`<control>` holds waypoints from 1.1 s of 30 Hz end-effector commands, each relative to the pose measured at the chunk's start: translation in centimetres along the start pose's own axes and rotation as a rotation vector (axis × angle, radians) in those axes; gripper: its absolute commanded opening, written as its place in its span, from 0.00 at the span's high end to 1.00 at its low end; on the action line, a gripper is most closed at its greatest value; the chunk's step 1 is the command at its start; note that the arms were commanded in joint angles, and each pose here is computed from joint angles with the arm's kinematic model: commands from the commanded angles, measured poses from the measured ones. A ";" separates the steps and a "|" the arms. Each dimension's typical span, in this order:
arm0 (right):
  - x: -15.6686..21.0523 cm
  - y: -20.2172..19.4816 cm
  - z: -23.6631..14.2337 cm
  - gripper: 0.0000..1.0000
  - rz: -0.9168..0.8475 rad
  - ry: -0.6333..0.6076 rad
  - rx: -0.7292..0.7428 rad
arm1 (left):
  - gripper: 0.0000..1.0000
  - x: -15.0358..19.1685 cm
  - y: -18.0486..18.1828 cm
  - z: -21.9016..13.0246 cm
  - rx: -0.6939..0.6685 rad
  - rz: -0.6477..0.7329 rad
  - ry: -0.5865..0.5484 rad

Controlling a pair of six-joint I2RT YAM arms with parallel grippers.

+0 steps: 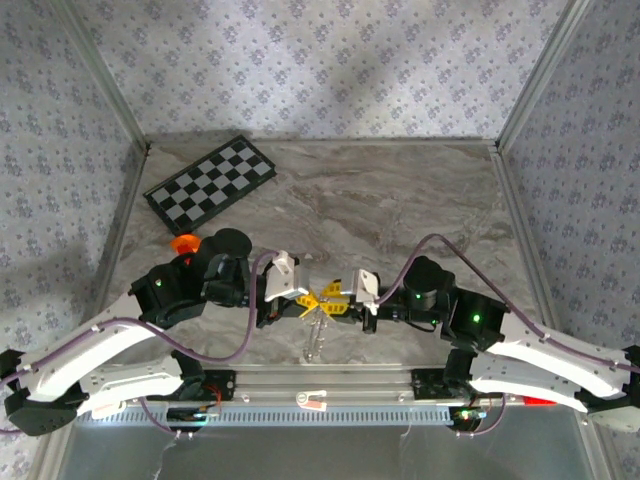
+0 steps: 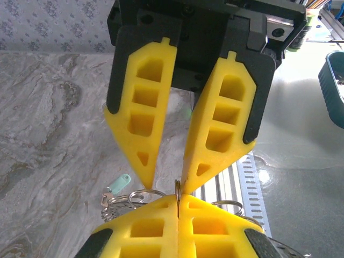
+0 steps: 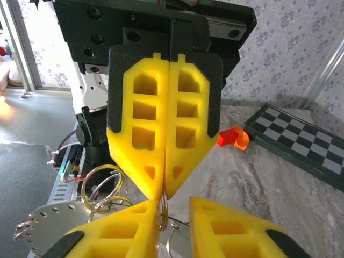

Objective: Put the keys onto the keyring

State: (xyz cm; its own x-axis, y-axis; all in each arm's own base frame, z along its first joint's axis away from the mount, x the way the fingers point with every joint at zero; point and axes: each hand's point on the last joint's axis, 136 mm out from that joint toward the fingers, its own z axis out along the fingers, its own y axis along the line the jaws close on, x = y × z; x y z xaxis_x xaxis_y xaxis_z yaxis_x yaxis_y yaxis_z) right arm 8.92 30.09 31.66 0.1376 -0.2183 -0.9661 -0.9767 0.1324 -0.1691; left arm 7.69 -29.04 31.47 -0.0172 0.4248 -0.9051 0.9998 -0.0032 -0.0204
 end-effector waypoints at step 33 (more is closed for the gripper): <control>-5.5 1.5 -2.6 1.00 0.015 -0.447 -0.083 | 0.67 -3.8 -1.4 -2.5 0.002 0.005 -0.271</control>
State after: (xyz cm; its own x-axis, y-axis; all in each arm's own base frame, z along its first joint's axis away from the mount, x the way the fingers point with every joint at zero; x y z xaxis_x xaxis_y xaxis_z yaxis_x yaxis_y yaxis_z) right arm 7.41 30.02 32.54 0.1299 0.0199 -0.9913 -0.9890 0.0745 -0.1281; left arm 7.18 -28.34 33.83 -0.0308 0.2452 -0.9690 0.9993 0.0292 -0.0243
